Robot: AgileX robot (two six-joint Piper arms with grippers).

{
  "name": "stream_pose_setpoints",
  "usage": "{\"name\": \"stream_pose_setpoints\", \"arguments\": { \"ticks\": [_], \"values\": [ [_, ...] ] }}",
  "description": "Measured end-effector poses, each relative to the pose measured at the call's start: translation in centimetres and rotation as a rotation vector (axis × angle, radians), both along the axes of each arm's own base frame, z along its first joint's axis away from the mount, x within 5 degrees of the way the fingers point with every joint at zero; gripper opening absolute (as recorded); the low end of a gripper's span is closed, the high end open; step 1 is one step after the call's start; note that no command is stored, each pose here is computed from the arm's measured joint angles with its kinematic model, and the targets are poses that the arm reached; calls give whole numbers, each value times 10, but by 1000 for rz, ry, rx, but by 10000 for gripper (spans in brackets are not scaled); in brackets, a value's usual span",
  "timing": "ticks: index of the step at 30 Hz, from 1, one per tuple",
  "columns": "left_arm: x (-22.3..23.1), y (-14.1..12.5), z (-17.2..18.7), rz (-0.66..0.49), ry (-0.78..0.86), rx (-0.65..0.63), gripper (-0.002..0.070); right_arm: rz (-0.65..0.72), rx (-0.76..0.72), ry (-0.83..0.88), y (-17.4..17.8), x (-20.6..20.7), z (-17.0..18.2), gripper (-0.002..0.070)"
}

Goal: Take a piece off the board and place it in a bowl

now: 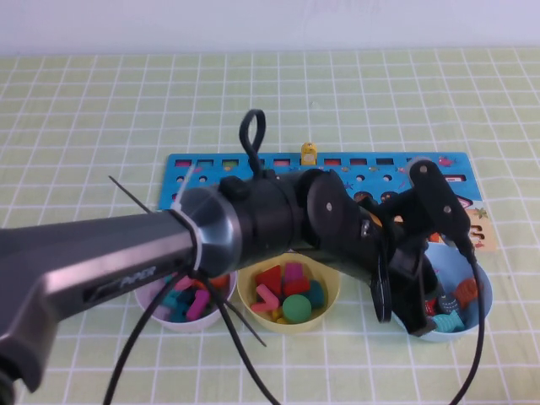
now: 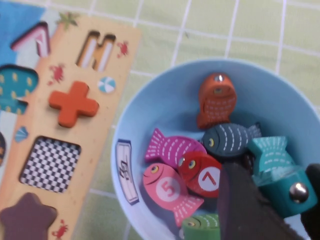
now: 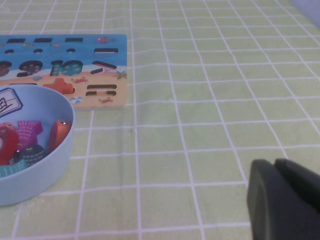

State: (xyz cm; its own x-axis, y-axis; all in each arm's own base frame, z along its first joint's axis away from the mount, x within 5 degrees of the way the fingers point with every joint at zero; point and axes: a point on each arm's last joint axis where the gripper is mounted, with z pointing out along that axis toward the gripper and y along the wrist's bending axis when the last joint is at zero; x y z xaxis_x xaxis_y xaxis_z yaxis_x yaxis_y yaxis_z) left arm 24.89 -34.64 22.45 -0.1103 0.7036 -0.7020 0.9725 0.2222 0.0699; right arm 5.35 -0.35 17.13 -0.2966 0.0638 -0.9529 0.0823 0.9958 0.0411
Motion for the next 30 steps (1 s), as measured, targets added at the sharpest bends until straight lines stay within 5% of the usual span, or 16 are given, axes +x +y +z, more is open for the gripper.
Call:
{"name": "stream_pose_setpoints", "arguments": {
  "ticks": [5,10,13,21,26,30],
  "values": [
    [1,-2,-12,-12,7,24,227,0,0,0,0,0,0,-17],
    [1,-2,-11,-6,12,21,440,0,0,0,0,0,0,-17],
    [2,-3,-6,34,43,-4,475,0,0,0,0,0,0,-17],
    [-9,15,69,27,-121,-120,55,0,0,0,0,0,0,-17],
    [-28,46,121,81,-241,-254,6,0,0,0,0,0,0,-17],
    [-45,78,124,182,-271,-329,1,0,0,0,0,0,0,-17]
  ]
}}
